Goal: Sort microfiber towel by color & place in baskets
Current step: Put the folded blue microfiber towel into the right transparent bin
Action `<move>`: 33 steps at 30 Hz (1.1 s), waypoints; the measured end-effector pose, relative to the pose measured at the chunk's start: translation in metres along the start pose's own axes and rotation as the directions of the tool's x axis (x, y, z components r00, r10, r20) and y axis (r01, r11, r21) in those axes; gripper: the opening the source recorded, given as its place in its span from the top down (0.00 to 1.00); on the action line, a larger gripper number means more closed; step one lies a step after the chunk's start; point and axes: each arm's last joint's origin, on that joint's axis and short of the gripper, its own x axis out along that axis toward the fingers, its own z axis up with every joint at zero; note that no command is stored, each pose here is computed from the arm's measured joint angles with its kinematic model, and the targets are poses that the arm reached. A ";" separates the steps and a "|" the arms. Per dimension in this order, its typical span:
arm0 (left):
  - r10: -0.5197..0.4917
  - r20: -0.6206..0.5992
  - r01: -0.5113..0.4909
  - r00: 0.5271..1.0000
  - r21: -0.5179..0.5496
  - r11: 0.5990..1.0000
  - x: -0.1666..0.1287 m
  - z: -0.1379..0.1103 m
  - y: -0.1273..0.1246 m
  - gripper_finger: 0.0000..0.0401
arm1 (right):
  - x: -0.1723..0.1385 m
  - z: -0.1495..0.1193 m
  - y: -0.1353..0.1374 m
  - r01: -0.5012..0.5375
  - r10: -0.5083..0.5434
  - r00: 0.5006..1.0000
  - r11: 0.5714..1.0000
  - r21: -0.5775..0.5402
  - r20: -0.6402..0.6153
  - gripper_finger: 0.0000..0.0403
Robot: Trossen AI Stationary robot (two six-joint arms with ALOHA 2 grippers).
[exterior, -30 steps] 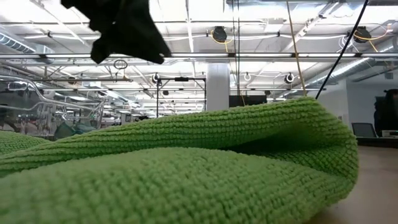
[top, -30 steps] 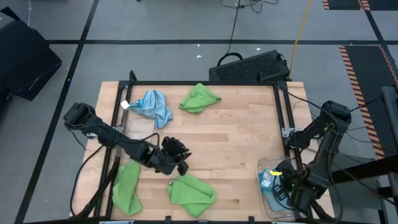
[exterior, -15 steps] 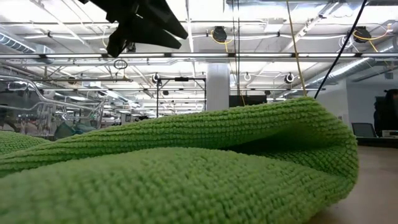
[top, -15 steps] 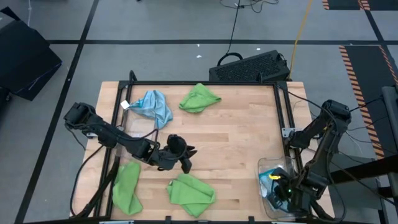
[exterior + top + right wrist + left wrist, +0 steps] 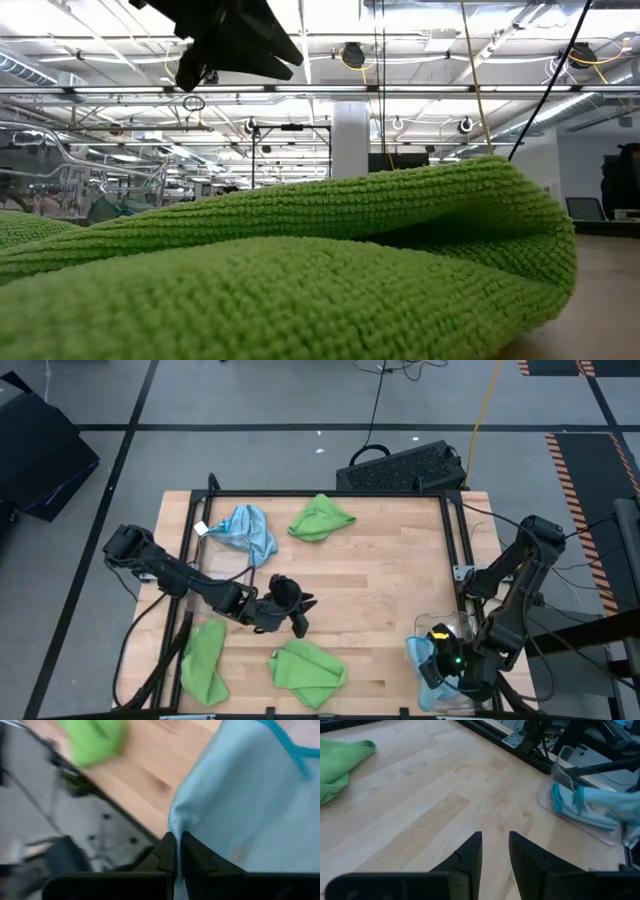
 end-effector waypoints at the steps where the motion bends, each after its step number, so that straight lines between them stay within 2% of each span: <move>1: 0.003 0.000 -0.003 1.000 -0.001 1.000 0.001 0.001 0.001 0.76 | 0.004 0.000 -0.005 0.028 -0.028 1.000 1.000 -0.006 -0.015 0.98; 8: 0.001 -0.001 -0.001 1.000 -0.014 1.000 0.001 0.001 0.001 0.76 | 0.027 0.002 -0.035 0.194 -0.196 0.975 0.980 -0.030 -0.101 0.98; 12: -0.007 -0.006 0.007 1.000 -0.017 1.000 -0.001 -0.001 -0.001 0.76 | 0.022 0.001 -0.037 0.190 -0.194 0.974 0.981 -0.046 -0.120 0.98; 16: -0.010 -0.007 0.010 1.000 -0.011 1.000 -0.001 -0.001 -0.002 0.76 | 0.000 0.006 -0.032 0.135 -0.141 0.985 0.989 -0.060 -0.099 0.98; 19: -0.004 -0.005 0.004 1.000 -0.011 1.000 0.000 0.000 0.000 0.76 | -0.023 0.012 -0.032 0.134 -0.143 0.985 0.987 -0.092 -0.093 0.99; 27: 0.000 -0.002 -0.001 1.000 -0.038 0.999 0.001 0.001 0.001 0.76 | -0.074 0.035 -0.062 0.242 -0.272 0.943 0.956 -0.166 -0.193 0.99; 33: -0.002 -0.002 0.001 1.000 -0.077 0.997 0.001 0.001 0.001 0.76 | -0.109 0.055 -0.076 0.141 -0.181 0.946 0.977 -0.163 -0.270 0.99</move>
